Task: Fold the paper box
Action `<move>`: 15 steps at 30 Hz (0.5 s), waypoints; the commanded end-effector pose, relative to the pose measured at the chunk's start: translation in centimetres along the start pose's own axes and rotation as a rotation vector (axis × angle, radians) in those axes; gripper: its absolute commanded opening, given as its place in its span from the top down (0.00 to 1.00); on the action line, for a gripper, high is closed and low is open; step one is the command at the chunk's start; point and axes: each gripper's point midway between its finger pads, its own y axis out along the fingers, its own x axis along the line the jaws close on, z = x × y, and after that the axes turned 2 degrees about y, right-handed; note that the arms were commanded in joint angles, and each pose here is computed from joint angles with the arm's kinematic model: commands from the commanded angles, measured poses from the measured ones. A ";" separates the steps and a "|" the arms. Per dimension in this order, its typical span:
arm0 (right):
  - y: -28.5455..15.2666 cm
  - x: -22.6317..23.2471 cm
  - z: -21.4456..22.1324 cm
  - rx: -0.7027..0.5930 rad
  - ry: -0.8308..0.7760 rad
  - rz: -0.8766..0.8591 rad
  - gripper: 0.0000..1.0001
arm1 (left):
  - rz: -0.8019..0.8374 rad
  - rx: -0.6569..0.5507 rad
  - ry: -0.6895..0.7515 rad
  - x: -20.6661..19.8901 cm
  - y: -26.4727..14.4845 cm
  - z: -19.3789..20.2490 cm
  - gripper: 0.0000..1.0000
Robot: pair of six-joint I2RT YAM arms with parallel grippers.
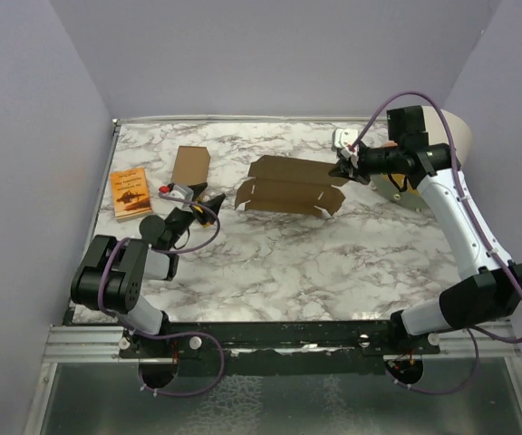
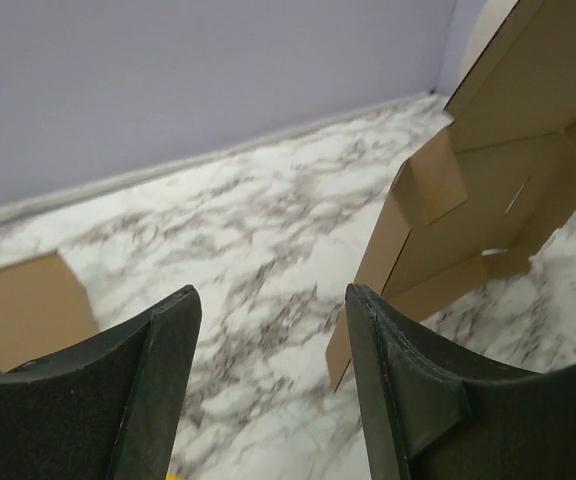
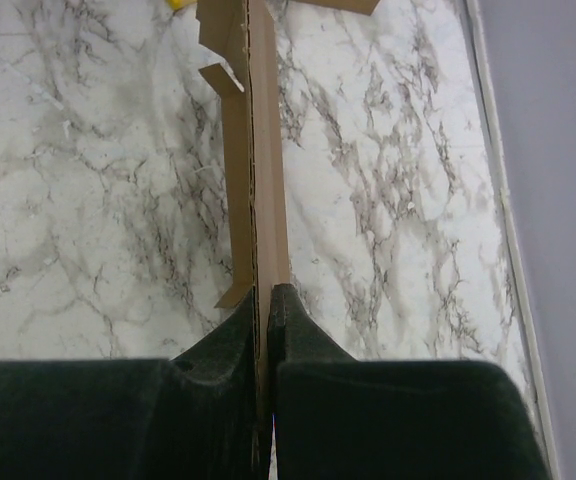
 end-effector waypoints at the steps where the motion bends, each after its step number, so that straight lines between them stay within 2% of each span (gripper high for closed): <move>1: 1.0 -0.1 2.1 0.037 -0.045 -0.017 0.99 | -0.113 -0.083 0.187 1.6 -1.7 -0.8 0.38; 6: 1.7 0.7 2.2 0.025 -0.039 -0.066 0.99 | -0.119 -0.045 0.165 1.4 -2.4 0.5 0.42; 15: 2.7 3.2 4.2 0.053 0.015 -0.148 0.99 | 0.082 -0.037 0.144 -1.2 -0.8 1.4 0.43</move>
